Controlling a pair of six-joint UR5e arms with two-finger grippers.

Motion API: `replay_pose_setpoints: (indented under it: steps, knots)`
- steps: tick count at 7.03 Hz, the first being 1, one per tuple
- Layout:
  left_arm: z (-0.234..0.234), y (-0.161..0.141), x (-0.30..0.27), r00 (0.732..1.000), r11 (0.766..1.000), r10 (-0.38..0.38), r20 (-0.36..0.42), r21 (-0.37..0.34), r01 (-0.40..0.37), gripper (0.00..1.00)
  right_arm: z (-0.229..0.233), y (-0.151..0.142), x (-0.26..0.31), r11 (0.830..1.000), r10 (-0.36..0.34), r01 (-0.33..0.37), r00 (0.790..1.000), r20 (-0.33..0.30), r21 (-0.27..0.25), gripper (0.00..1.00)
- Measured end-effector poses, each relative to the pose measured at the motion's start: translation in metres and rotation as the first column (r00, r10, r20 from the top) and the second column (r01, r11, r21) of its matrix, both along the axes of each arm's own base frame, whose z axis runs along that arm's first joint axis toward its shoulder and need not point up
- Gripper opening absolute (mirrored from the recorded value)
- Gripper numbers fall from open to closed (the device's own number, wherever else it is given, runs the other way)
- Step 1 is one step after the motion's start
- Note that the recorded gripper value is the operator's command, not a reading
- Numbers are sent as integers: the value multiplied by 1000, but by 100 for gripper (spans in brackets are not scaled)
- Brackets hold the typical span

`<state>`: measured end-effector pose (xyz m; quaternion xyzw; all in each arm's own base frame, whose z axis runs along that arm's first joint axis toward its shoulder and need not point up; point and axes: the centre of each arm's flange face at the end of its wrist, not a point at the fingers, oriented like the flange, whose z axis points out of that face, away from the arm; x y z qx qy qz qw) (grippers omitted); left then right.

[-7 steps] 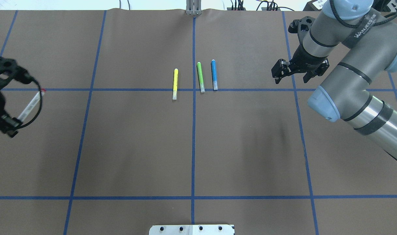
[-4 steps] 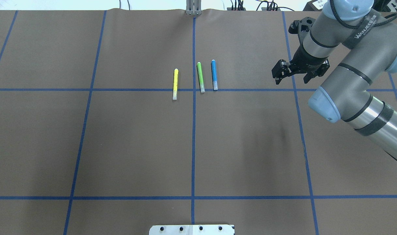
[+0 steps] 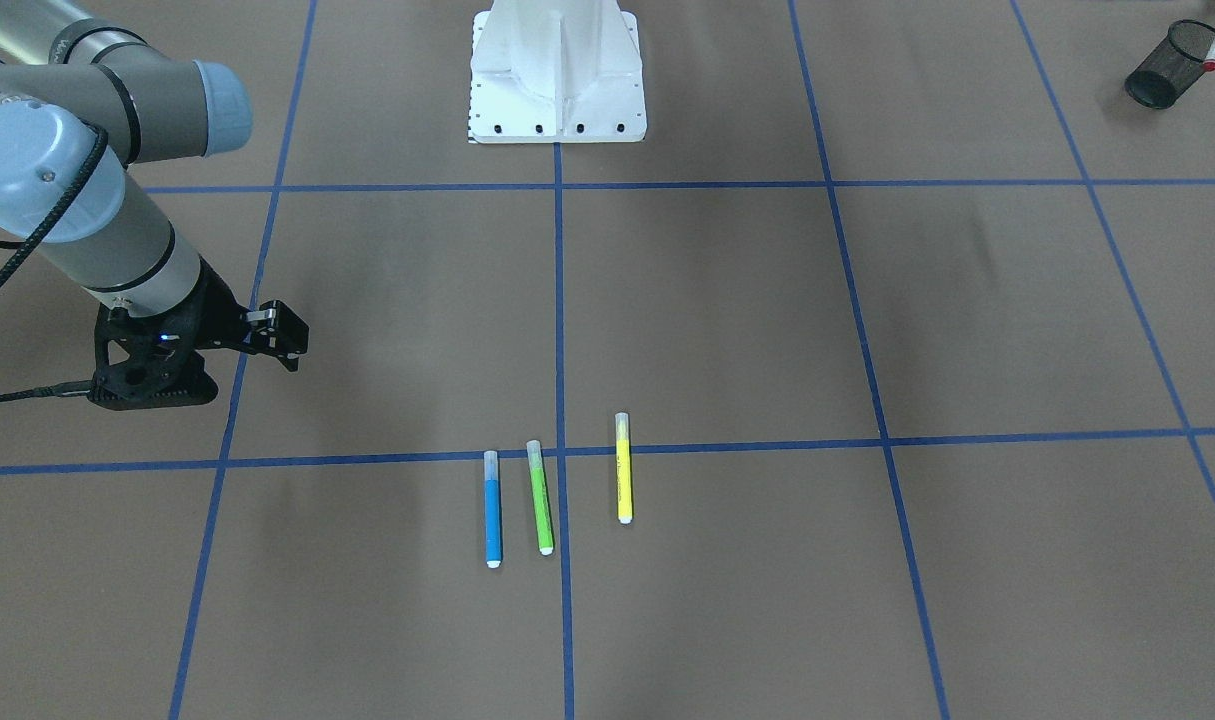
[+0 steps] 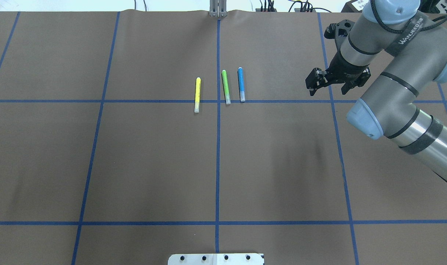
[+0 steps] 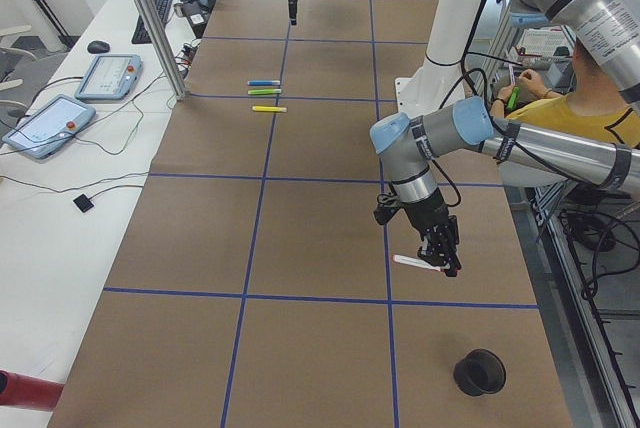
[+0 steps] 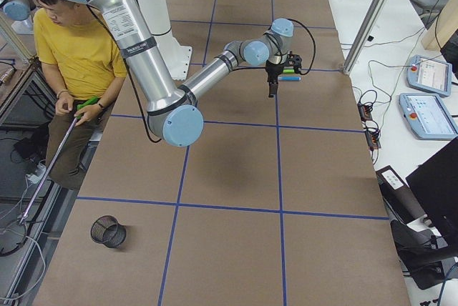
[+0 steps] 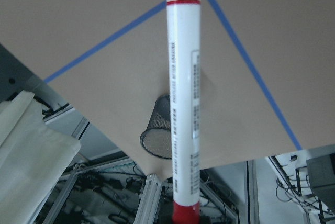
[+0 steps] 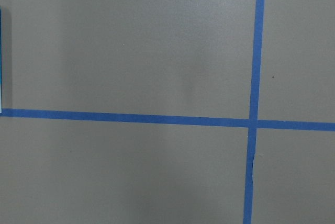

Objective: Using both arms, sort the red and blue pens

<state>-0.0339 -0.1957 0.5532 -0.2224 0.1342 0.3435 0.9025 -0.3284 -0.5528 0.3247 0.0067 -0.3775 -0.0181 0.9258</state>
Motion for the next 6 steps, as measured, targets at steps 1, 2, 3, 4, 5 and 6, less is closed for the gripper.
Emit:
replay_pose_setpoints:
  steps: [1,2,3,4,5,6]
  knots:
    - [18,14,-10,998,999,8,65,-43,-5,0,0,1,-1,1000,-2,2,1000,0,1,100]
    - [38,22,-16,993,997,10,121,-83,0,0,-1,2,-2,1000,-4,4,1000,1,2,100]
    - [58,28,-19,987,993,14,157,-120,5,0,-2,3,-3,1000,-6,6,1000,3,3,100]
    - [77,33,-22,984,988,21,179,-153,7,0,-2,5,-4,1000,-9,9,1000,2,4,100]
    - [94,38,-23,981,984,25,190,-176,9,0,-1,6,-6,1000,-12,12,1000,1,5,100]
    - [113,42,-25,981,981,29,194,-195,10,0,-2,8,-8,1000,-16,16,1000,1,7,100]
